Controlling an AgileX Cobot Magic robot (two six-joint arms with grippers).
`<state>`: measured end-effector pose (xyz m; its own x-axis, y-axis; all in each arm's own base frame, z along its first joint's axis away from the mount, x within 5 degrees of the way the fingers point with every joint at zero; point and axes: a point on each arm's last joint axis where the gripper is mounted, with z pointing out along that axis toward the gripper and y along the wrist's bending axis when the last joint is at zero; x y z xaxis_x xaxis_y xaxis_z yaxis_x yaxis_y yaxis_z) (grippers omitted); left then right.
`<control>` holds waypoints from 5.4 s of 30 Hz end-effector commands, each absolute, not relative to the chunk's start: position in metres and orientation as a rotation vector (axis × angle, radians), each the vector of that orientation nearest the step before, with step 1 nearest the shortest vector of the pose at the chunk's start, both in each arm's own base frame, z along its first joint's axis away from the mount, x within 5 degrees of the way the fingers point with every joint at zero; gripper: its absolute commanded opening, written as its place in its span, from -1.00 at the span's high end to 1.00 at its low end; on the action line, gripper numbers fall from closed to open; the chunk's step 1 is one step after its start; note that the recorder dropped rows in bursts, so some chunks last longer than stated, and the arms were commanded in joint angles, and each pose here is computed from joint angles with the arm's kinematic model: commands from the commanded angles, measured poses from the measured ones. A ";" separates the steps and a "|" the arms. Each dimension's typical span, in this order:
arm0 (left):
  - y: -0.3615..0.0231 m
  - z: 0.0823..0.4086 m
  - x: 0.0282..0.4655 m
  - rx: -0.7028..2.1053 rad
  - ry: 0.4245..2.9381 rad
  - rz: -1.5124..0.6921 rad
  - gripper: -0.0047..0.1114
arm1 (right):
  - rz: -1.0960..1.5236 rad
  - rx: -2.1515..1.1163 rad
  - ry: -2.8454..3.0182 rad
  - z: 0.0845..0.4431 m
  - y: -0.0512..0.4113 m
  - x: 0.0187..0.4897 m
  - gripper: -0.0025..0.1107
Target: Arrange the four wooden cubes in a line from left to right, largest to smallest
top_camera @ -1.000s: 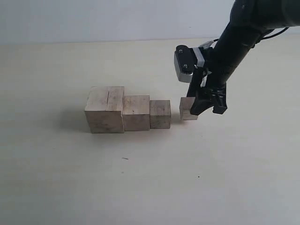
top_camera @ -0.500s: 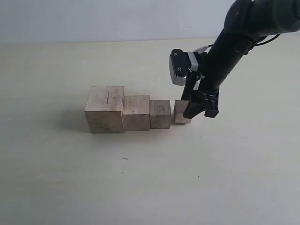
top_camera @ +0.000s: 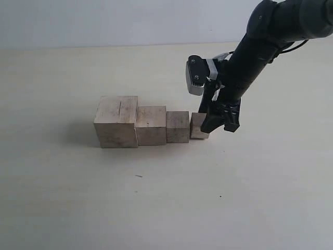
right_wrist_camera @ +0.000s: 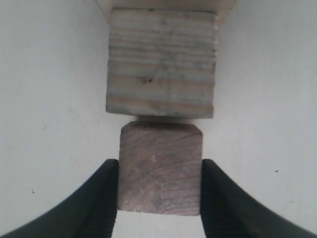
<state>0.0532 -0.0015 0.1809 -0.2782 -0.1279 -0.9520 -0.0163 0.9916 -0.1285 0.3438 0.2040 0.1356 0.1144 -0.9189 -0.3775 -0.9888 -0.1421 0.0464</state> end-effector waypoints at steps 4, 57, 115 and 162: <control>-0.002 0.181 0.053 -0.103 1.841 -0.117 0.92 | 0.488 -2.175 1.888 0.137 0.206 0.343 0.43; -0.002 0.181 0.053 -0.103 1.841 -0.117 0.92 | 0.272 -1.829 2.344 0.119 0.195 0.356 -0.02; -0.002 0.181 0.053 -0.103 1.841 -0.117 0.92 | 0.382 -0.385 2.264 0.295 0.143 0.281 0.96; -0.002 0.181 0.053 -0.103 1.841 -0.117 0.92 | 0.067 0.109 1.607 0.219 -0.001 0.056 0.96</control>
